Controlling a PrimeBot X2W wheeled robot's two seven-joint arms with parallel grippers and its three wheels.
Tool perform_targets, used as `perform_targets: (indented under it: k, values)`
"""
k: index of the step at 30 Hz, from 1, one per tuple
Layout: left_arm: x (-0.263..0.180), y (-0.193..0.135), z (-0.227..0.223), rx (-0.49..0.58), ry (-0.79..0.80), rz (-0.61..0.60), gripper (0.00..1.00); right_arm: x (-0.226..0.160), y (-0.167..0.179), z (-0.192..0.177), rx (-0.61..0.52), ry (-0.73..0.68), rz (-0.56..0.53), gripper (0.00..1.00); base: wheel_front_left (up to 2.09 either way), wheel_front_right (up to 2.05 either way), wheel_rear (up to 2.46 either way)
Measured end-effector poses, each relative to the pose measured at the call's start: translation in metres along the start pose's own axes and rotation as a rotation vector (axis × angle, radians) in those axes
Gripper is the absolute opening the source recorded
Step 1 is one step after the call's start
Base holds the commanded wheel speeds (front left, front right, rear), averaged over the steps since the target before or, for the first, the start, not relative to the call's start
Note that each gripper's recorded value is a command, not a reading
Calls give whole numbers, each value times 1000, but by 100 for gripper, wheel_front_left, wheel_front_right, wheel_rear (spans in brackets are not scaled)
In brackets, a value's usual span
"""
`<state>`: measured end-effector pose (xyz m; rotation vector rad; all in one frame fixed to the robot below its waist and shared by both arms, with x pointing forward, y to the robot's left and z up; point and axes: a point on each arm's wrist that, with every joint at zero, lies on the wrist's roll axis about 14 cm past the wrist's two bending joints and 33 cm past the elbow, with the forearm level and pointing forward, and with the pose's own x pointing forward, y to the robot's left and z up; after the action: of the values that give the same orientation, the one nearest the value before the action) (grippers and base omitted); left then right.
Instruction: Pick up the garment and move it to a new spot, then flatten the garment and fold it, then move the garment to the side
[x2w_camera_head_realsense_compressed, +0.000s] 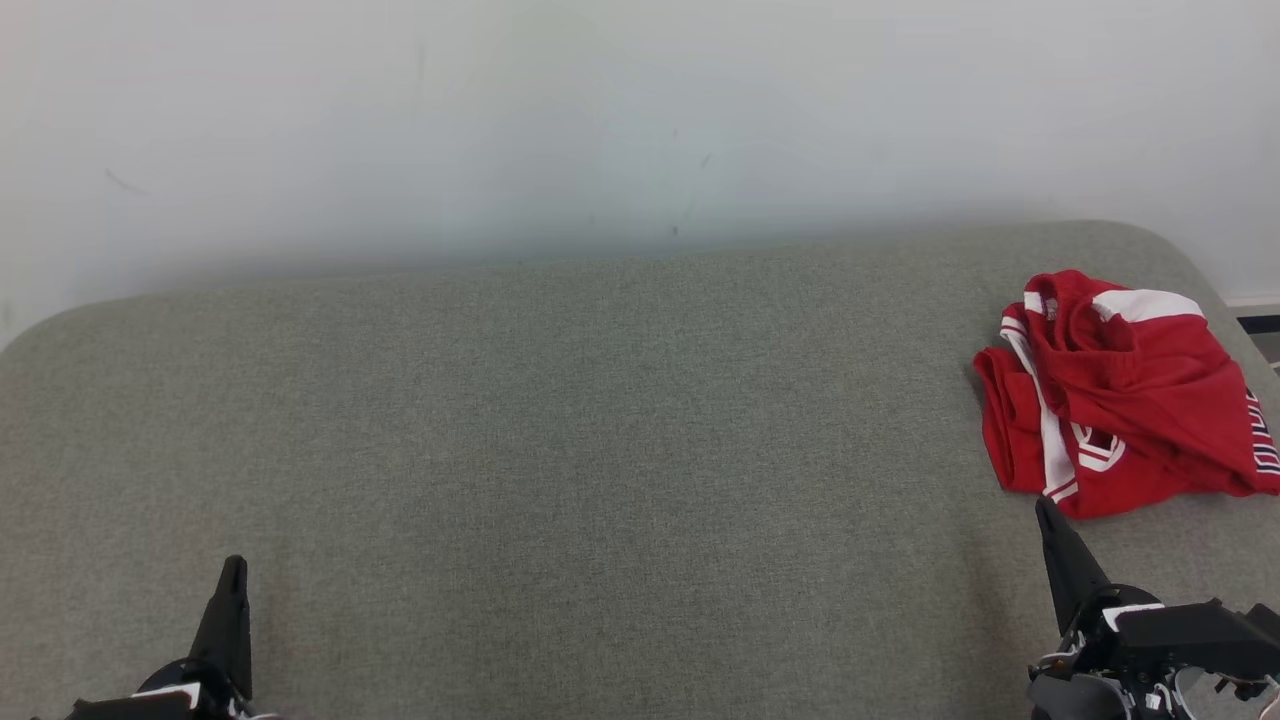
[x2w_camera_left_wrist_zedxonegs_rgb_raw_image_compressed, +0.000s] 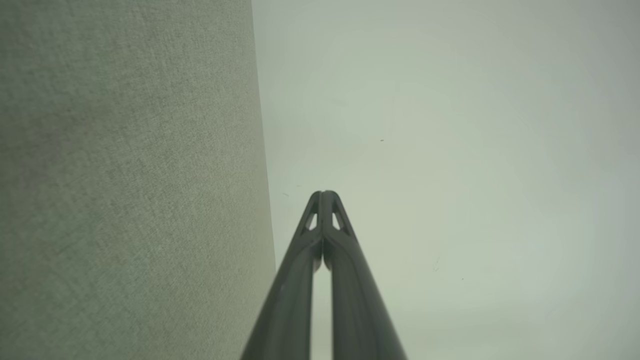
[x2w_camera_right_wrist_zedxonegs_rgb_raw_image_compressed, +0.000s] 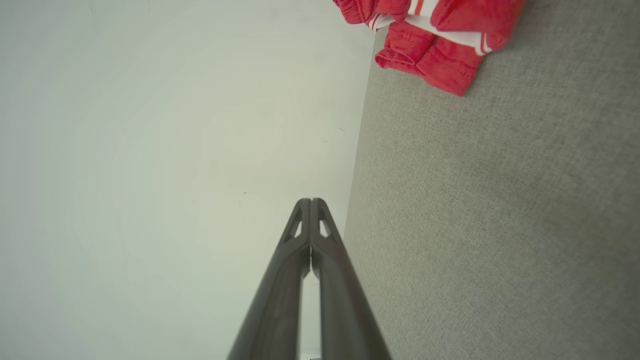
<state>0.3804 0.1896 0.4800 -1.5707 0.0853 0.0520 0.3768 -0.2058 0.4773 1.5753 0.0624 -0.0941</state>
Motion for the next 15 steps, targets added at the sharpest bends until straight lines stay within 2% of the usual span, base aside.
perform_targets:
  k: [15]
  values:
    - [0,0,0,0,0,0,0,0,0,0,0,0,0,0,0,0,0]
